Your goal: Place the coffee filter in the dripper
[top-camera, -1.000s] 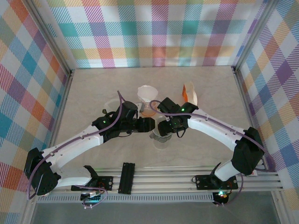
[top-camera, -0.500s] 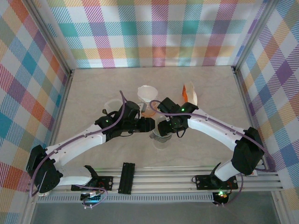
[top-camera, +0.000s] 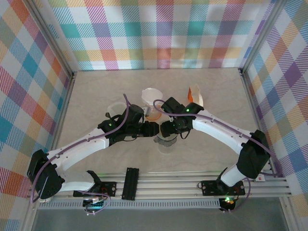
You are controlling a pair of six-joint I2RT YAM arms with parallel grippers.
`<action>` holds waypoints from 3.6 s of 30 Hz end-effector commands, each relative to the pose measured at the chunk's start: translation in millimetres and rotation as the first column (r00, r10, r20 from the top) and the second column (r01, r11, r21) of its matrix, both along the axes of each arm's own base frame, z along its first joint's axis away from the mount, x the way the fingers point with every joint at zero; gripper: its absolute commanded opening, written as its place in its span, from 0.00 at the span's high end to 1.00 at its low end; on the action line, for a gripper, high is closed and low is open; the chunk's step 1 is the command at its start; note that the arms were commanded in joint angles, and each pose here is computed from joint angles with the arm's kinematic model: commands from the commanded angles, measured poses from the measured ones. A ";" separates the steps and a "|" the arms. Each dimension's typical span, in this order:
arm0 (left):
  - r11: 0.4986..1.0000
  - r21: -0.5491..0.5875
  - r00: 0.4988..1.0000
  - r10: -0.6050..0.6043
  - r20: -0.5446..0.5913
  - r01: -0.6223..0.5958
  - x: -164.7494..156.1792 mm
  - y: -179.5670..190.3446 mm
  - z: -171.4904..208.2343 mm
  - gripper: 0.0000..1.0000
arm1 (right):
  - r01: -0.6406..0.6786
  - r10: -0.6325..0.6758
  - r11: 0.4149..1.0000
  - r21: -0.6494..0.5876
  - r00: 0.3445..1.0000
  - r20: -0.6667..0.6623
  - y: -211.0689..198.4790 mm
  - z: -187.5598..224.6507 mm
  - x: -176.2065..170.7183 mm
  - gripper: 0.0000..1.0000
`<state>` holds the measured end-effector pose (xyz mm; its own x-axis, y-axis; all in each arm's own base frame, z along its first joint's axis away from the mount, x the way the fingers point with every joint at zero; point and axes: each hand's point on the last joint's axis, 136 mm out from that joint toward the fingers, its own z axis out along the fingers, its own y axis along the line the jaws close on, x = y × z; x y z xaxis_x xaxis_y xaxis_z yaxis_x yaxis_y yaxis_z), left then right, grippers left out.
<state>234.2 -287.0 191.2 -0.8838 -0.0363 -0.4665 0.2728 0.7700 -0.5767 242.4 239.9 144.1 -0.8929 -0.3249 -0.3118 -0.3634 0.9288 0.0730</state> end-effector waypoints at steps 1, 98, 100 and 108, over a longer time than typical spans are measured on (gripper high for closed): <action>1.000 -0.006 1.000 -0.007 0.009 0.007 -1.7 -2.9 6.1 0.54 | 0.022 -0.023 1.000 -0.021 0.999 -0.045 -3.9 -18.5 -3.2 0.20; 0.991 -0.114 0.991 0.086 0.107 -0.074 -2.3 23.8 57.0 0.34 | 0.007 -0.136 0.952 0.307 0.905 0.402 -30.4 127.2 2.5 0.14; 0.984 -0.124 0.983 0.140 0.119 -0.126 0.6 41.9 63.5 0.34 | 0.006 -0.139 0.950 0.313 0.904 0.404 -31.1 126.3 1.5 0.14; 0.877 -0.080 0.870 0.480 0.109 -0.474 14.9 153.2 63.6 0.36 | -0.017 -0.123 0.945 0.327 0.907 0.402 -28.0 117.4 -1.6 0.13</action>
